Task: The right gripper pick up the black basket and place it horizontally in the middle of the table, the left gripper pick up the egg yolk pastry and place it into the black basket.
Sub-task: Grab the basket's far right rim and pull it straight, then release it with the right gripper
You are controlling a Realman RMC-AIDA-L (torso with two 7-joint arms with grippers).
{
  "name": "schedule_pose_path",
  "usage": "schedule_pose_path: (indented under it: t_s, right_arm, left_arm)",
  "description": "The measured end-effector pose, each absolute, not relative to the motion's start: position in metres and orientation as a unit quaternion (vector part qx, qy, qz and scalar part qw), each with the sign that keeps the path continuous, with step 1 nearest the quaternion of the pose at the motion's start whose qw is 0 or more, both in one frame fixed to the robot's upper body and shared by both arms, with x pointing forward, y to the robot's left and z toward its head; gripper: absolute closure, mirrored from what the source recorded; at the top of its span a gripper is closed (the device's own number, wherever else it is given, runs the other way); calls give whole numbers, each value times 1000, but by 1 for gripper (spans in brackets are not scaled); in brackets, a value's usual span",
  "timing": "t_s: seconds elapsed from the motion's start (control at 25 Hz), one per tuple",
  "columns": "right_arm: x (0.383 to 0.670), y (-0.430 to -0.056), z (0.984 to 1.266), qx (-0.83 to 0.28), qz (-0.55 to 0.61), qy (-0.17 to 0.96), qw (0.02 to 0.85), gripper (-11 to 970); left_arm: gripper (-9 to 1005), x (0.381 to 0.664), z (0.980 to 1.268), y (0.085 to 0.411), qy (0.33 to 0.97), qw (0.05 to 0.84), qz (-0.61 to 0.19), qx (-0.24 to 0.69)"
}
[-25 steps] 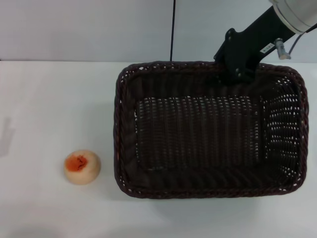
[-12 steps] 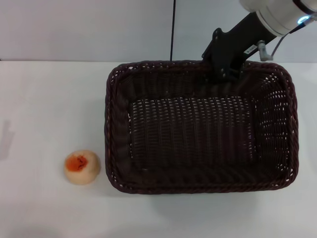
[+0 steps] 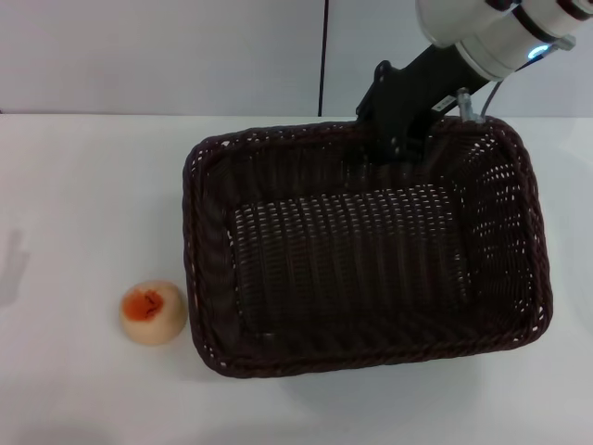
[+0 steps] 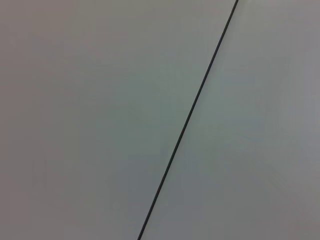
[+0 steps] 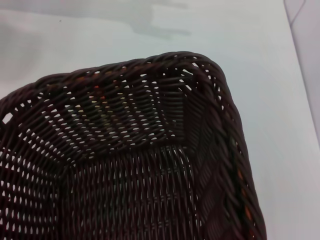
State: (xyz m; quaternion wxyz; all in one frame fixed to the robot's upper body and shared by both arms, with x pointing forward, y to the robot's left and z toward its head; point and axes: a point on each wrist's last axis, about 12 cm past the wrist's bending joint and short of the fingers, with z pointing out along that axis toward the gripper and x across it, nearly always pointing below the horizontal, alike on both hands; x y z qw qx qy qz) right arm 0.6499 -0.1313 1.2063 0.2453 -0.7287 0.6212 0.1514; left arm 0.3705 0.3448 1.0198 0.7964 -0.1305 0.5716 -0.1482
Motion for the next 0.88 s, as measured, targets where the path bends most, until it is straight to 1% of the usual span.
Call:
schedule_pose_path:
  t_s: [0.28,0.64,0.84,0.88]
  right_arm:
    - [650,-126,1206,-725,150,625,247,747]
    - [656,-135,1207,-706,138,641,268,491]
    - [655,-151,1214,-674,130,659,307,323]
    - [653,-157,1215,-661,129,665,323,324]
  left_arm:
    - [166,368,1019,343,573,794,-153,-132]
    - [166,365,1018,342,575,793,-153,-133]
    - [167,365,1018,343,575,793,-153,-132]
    - [167,365,1019,344,575,793,-152,-131]
